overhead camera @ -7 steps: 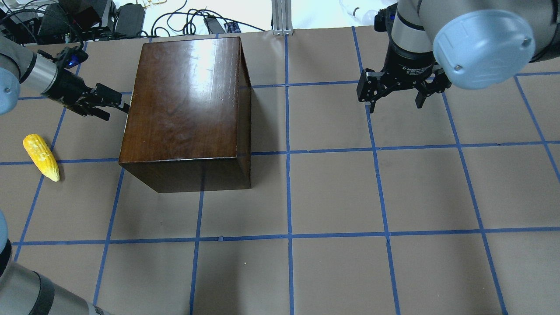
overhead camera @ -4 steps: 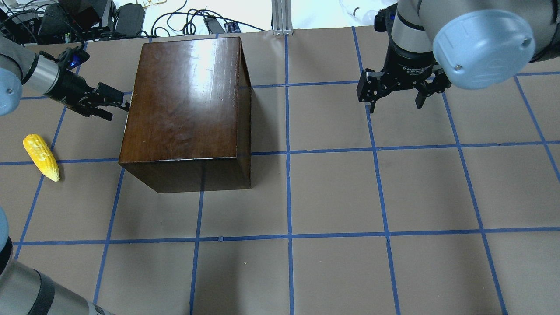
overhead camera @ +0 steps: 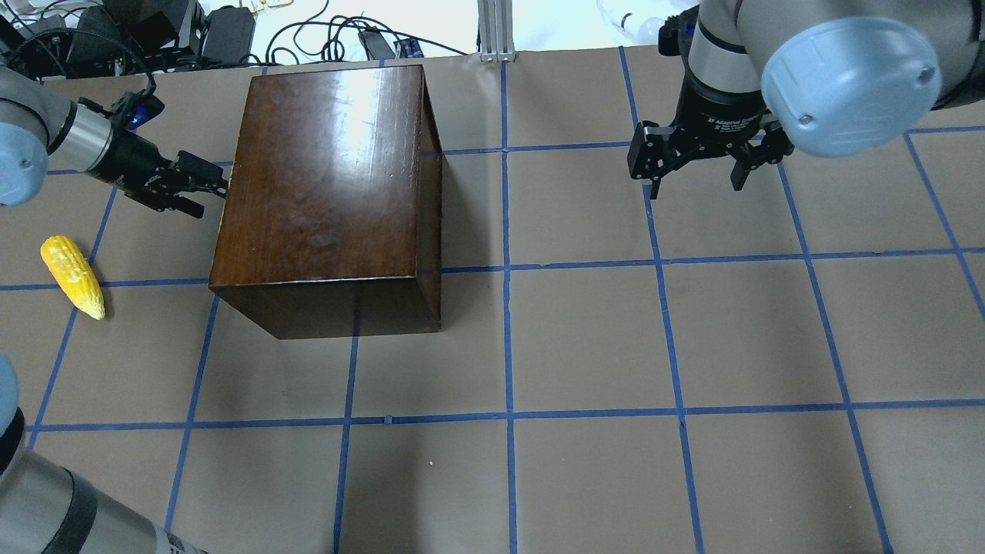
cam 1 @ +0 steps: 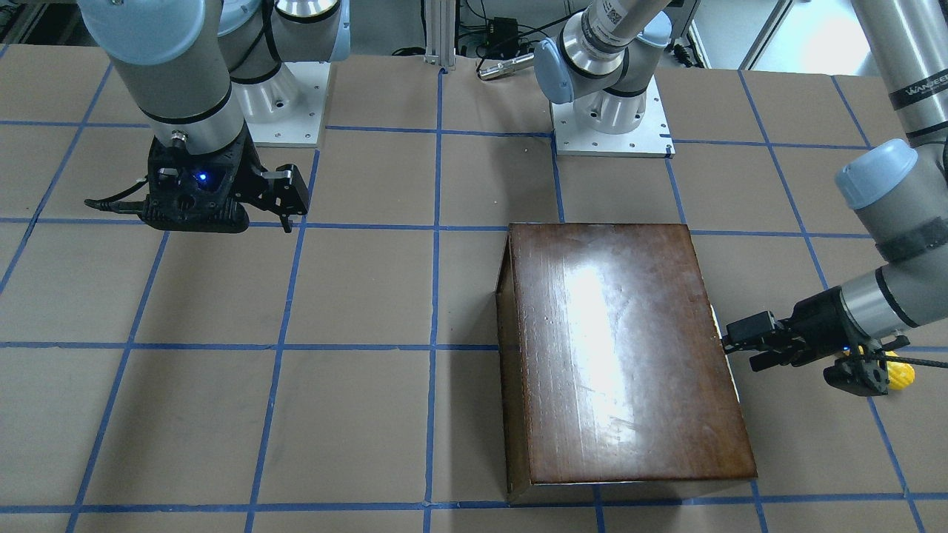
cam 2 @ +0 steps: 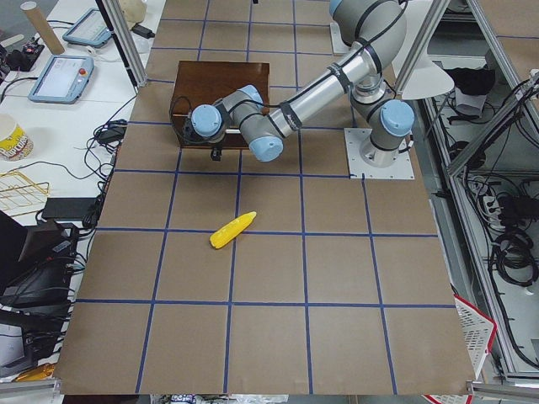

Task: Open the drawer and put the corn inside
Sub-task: 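Lower the left gripper and align it with the white drawer handle, then close the left gripper on the white drawer handle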

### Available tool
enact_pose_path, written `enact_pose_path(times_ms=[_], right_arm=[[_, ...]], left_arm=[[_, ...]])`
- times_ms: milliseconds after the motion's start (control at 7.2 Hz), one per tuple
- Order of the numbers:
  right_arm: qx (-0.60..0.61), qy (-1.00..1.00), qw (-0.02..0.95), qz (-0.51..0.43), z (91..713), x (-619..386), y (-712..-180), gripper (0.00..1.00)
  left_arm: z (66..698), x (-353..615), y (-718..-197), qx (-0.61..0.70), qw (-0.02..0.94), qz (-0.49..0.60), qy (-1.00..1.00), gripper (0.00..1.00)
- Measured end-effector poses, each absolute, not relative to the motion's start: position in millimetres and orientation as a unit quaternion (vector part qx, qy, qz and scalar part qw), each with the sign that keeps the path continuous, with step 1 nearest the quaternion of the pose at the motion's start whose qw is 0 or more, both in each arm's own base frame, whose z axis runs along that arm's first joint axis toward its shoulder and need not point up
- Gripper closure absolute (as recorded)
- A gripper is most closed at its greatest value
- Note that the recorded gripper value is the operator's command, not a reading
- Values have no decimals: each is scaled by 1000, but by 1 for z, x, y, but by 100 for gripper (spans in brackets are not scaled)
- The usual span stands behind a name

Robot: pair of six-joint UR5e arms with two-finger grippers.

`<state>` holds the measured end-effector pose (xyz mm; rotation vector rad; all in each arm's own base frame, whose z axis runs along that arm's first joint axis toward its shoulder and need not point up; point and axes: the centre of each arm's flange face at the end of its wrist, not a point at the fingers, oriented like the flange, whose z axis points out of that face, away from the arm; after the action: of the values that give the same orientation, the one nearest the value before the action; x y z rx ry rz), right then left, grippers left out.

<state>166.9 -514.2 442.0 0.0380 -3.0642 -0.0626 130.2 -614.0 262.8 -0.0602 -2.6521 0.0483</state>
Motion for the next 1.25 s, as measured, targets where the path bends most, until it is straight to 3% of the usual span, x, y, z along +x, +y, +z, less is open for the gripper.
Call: enact_pose_path(times_ms=[1250], right_arm=[[12,-999,38,-20,442,167,-514,0]], left_arm=[[248,126,-607,-21,250,6,-968,0]])
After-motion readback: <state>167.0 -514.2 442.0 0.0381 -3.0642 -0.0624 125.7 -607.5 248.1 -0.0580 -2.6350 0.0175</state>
